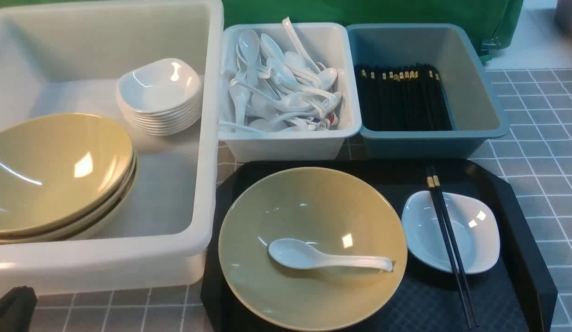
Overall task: On grey table put chopsticks spoon bowls plates into blue grey white boxes.
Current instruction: 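Move the grippers toward the tableware on the black tray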
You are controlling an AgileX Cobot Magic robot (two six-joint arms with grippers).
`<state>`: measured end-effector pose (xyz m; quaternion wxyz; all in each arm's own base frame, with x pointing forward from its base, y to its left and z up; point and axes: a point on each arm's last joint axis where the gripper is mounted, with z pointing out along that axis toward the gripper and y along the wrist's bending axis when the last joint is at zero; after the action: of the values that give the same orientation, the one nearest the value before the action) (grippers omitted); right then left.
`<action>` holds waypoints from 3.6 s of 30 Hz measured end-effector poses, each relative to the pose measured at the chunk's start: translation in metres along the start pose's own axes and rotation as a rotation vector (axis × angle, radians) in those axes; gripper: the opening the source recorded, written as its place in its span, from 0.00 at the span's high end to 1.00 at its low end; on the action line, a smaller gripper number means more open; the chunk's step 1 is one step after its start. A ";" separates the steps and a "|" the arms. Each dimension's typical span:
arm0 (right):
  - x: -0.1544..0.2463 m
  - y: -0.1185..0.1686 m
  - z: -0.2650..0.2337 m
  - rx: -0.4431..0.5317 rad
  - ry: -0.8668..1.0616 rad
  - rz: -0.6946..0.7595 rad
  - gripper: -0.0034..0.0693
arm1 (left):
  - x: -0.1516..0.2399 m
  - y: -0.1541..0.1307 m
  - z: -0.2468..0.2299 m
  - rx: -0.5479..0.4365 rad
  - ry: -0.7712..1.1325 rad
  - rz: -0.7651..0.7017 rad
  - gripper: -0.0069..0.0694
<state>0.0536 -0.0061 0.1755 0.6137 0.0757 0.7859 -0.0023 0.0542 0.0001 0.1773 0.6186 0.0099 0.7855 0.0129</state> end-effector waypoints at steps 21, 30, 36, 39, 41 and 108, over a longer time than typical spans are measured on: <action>0.000 0.000 0.000 0.000 0.000 0.000 0.63 | 0.000 0.000 0.000 0.000 0.000 0.000 0.92; 0.000 0.000 0.000 0.000 0.000 0.000 0.63 | 0.000 0.000 0.000 0.000 0.000 0.000 0.92; 0.000 0.000 0.000 0.000 0.000 0.000 0.63 | 0.000 0.000 0.000 0.000 0.000 0.000 0.92; 0.000 0.000 0.000 0.000 0.000 0.000 0.63 | 0.000 0.000 0.000 0.000 -0.001 0.000 0.92; 0.000 0.000 0.000 0.000 0.000 0.000 0.63 | 0.000 0.000 0.000 0.000 -0.001 0.000 0.92; -0.118 0.035 -0.013 -0.283 0.089 0.175 0.89 | -0.145 -0.020 -0.015 0.268 0.134 -0.321 0.92</action>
<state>0.0732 0.0162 0.2959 0.5806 0.0568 0.7952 0.1654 0.0736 -0.0248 0.3207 0.5522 -0.0338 0.8111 -0.1897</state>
